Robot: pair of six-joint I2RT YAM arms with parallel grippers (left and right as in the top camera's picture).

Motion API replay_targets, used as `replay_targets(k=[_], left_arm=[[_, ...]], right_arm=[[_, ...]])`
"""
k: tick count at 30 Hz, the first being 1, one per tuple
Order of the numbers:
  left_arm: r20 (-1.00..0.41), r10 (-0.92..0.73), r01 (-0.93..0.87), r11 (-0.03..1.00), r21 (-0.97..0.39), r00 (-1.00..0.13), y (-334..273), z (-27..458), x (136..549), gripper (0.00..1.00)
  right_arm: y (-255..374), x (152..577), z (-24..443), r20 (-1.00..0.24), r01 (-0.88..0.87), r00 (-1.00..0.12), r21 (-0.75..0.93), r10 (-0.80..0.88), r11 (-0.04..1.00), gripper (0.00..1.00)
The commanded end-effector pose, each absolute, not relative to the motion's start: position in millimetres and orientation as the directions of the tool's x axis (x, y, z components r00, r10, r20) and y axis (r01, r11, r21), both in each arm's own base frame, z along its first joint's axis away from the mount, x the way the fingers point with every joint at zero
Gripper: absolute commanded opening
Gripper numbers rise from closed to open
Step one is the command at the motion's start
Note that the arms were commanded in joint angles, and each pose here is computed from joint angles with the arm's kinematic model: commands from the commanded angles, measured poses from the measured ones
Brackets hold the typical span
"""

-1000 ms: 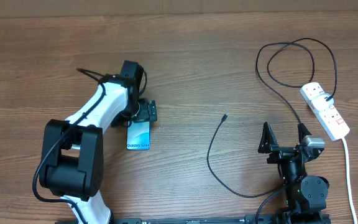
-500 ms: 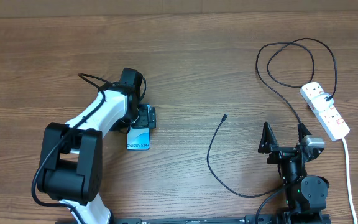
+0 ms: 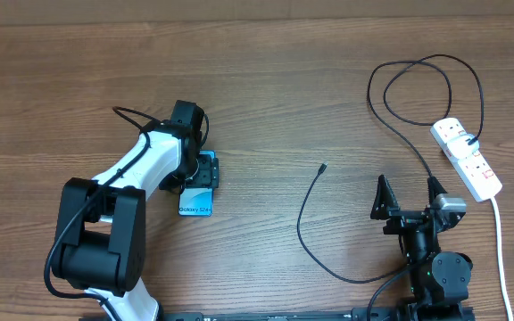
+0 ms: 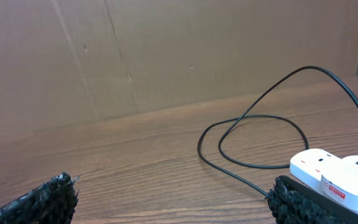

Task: Plug charger to phone and switch on socket
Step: 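Lower the left gripper and grip the phone's short edge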

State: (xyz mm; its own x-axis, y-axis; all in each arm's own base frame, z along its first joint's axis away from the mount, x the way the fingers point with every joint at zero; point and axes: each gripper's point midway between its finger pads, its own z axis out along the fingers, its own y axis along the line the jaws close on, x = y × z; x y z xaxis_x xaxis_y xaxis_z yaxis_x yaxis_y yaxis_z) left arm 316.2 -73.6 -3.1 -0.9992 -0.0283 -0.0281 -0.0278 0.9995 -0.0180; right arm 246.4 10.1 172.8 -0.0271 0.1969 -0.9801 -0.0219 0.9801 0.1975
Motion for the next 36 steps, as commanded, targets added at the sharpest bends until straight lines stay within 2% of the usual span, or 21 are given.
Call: replay_targets(k=[1,12,36], left_arm=[[0.094,-0.008,-0.014,0.998,-0.058,-0.996,-81.0,-26.0,284.9,0.75],[0.092,-0.009,-0.014,0.998,-0.058,-0.996,-80.9,-25.9,285.6,0.58],[0.093,-0.009,-0.014,0.998,-0.057,-0.996,-81.4,-21.5,288.0,0.52]], right_arm=[[10.9,246.5,170.6,-0.981,-0.026,-0.025,0.194,0.193,0.981,1.00],[10.9,246.5,170.6,-0.981,-0.026,-0.025,0.194,0.193,0.981,1.00],[10.9,246.5,170.6,-0.981,-0.026,-0.025,0.194,0.193,0.981,1.00]])
